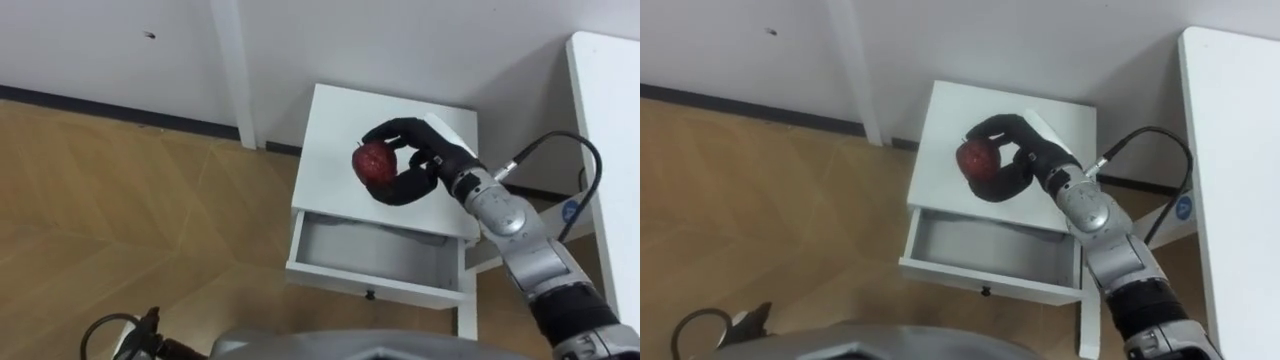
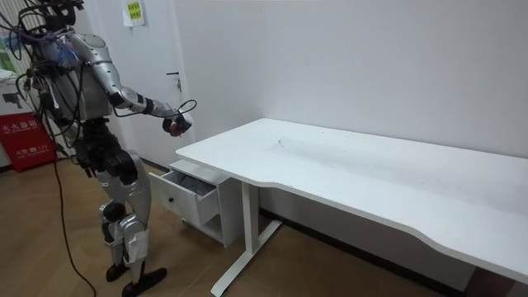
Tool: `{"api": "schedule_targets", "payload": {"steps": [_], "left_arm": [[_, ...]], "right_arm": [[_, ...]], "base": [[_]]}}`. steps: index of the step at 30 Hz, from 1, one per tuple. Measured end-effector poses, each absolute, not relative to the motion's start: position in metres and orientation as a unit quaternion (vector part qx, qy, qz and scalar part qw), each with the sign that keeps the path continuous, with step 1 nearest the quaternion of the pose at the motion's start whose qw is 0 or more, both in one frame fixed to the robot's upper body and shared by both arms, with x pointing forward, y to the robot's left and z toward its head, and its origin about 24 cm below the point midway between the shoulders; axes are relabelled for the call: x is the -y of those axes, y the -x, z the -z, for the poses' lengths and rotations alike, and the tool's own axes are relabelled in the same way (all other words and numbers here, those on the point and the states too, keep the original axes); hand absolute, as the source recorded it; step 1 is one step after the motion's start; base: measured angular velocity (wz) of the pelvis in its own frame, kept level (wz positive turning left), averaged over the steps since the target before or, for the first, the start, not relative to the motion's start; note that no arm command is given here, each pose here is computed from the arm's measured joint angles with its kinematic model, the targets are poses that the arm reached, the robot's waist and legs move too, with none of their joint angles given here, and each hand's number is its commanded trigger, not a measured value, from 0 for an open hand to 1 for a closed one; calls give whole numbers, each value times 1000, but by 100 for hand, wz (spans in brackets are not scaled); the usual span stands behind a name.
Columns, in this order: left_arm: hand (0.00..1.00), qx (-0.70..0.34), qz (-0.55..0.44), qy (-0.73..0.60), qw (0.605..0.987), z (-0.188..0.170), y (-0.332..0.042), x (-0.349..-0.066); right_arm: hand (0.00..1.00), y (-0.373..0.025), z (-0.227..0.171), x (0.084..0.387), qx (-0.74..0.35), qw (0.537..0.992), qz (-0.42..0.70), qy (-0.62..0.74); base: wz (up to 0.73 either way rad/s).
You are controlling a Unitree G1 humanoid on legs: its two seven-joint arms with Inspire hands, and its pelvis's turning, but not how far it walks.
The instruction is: Put apple and close drawer
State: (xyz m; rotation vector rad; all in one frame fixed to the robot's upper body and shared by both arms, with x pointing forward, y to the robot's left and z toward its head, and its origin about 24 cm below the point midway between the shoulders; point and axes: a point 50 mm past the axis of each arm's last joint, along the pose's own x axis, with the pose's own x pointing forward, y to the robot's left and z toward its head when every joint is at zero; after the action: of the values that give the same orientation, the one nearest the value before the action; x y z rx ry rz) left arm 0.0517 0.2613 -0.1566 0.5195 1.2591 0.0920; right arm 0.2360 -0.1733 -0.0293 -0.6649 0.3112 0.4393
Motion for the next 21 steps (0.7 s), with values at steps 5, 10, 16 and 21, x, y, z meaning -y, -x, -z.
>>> {"api": "schedule_targets", "payload": {"steps": [5,10,16,21], "left_arm": [[0,-575,-44,-234,783,156,-57,-258],[0,-572,-49,-224,787,157,-58,-256],[0,-568,-50,-218,792,157,-59,-254],[0,-568,-50,-218,792,157,-59,-254]], "right_arm": [[100,-220,43,174,-183,908,-214,310],[100,-211,50,174,-200,904,-216,311],[0,-209,52,175,-204,900,-218,317],[0,-206,54,175,-208,899,-218,316]], "base": [[5],[0],[0],[0]]}}
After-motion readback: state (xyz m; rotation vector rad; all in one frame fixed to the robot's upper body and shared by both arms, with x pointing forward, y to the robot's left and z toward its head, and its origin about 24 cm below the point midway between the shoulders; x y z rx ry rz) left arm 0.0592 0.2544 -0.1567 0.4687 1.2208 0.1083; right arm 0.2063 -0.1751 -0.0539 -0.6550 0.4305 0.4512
